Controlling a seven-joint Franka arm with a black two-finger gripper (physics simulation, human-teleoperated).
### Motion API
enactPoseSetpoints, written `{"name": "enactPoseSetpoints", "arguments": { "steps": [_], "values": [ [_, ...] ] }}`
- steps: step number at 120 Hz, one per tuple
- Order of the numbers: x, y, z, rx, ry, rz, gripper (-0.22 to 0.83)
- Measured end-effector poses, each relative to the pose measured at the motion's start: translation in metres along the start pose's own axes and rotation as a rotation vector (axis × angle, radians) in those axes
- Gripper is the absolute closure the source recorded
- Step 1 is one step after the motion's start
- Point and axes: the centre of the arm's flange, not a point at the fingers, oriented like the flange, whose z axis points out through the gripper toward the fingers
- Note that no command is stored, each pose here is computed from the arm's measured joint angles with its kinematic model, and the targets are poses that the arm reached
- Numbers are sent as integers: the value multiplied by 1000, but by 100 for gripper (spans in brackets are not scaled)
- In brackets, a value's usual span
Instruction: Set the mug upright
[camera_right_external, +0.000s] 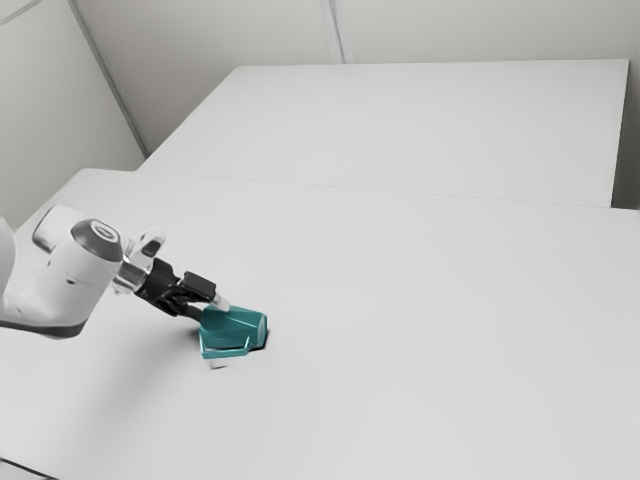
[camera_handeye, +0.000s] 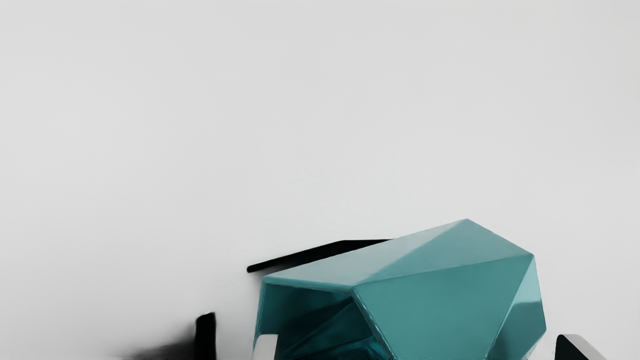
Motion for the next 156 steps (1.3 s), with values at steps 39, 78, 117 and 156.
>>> {"name": "enactPoseSetpoints", "arguments": {
  "steps": [39, 78, 117, 156],
  "values": [
    [-12, -10, 0, -86, 88, -91, 0],
    [-26, -13, 11, -146, 113, -131, 4],
    [-29, -11, 16, -167, 125, -132, 47],
    [-23, -5, 14, -169, 138, -111, 57]
  ]
}}
